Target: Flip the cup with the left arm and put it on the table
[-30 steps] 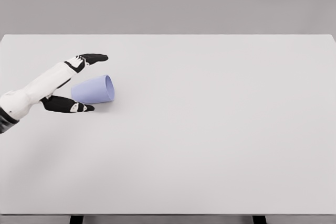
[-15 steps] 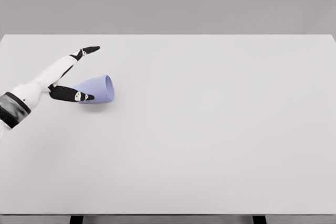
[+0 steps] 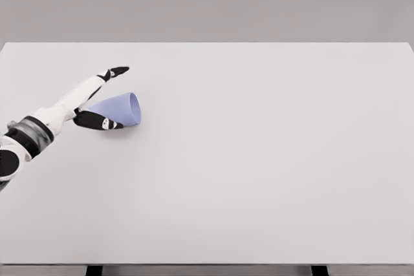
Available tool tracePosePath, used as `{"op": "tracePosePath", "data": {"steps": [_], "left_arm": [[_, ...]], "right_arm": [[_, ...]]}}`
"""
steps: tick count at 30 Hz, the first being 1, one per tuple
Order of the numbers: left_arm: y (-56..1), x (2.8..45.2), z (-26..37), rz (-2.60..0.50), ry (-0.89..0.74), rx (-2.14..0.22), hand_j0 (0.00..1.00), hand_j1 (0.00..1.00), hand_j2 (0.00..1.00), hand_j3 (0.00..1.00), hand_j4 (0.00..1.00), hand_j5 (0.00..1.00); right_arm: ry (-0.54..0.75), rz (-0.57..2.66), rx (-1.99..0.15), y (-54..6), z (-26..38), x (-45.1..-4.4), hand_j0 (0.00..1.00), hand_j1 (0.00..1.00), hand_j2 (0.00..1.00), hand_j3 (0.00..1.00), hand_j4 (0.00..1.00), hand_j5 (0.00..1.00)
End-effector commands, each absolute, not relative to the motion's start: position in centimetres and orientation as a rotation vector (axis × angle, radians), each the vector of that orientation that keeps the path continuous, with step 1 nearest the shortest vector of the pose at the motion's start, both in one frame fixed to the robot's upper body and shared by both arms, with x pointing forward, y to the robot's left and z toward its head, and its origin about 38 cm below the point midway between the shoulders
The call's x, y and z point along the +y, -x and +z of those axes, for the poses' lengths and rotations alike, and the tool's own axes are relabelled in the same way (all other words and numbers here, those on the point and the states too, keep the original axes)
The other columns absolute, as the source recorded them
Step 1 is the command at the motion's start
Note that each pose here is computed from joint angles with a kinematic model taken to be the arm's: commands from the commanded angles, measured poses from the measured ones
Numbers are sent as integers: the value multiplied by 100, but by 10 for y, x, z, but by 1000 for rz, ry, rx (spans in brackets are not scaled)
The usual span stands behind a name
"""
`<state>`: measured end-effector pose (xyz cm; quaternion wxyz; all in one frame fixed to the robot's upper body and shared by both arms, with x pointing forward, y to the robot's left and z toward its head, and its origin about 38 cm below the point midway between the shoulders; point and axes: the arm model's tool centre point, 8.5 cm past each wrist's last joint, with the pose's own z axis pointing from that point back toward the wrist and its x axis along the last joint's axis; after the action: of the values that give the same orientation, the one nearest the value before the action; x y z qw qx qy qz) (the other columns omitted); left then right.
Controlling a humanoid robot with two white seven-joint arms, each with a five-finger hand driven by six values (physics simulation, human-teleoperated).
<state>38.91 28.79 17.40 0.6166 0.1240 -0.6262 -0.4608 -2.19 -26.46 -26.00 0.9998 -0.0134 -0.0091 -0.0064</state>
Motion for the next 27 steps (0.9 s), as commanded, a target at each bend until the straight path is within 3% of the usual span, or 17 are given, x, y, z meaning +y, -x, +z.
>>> {"op": "tracePosePath", "data": {"steps": [1, 27], "left_arm": [[-387, 286, 168, -1067, -282, -1417, 100, 100, 100, 100, 100, 100], [-397, 272, 162, -1025, -309, -1315, 100, 100, 100, 100, 100, 100]], "right_arm": [[27, -13, -18, 22, -260, -265, 100, 100, 100, 100, 100, 100], [27, -13, -18, 22, -260, -265, 100, 100, 100, 100, 100, 100]]}}
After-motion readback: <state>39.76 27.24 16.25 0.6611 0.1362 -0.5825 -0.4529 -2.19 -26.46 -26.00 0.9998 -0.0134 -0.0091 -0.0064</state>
